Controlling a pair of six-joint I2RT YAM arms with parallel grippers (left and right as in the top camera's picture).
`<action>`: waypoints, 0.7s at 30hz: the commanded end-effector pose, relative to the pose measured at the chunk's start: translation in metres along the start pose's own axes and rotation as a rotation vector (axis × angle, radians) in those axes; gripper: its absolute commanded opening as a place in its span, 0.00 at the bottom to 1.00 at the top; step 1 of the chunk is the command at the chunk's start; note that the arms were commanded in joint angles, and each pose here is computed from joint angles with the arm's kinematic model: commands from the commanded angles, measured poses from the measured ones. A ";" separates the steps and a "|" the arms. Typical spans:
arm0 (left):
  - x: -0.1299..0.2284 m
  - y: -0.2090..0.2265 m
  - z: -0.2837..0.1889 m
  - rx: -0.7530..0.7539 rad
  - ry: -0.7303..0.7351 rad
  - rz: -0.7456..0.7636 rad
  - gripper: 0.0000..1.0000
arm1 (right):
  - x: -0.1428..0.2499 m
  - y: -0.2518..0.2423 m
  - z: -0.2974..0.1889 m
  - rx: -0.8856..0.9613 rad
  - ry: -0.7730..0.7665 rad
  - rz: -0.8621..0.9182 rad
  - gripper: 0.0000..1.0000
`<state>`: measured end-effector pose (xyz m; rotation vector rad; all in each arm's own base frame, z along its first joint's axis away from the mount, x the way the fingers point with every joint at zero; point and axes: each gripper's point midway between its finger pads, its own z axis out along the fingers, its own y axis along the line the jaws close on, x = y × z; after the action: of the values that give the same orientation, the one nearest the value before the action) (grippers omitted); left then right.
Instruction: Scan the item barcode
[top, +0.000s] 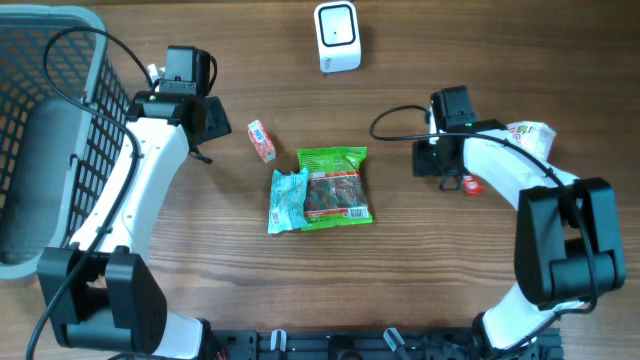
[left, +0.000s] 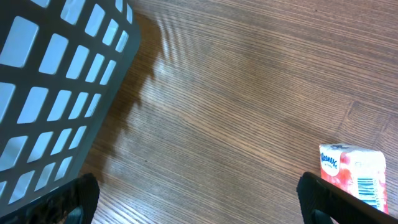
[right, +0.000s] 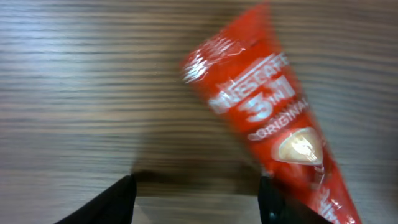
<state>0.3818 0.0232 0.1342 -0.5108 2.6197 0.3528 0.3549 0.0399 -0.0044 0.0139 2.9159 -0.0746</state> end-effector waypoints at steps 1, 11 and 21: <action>-0.002 0.004 -0.001 -0.012 -0.009 0.007 1.00 | 0.027 -0.052 0.010 0.234 0.094 0.017 0.65; -0.002 0.004 -0.001 -0.011 -0.009 0.007 1.00 | -0.032 0.084 -0.108 -0.374 -0.103 -0.216 0.67; -0.002 0.004 -0.001 -0.011 -0.009 0.007 1.00 | -0.002 0.223 -0.177 -0.808 -0.134 -0.291 0.89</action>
<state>0.3818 0.0232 0.1342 -0.5108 2.6197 0.3528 0.3361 0.2423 0.1666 -0.5854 2.5118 0.9559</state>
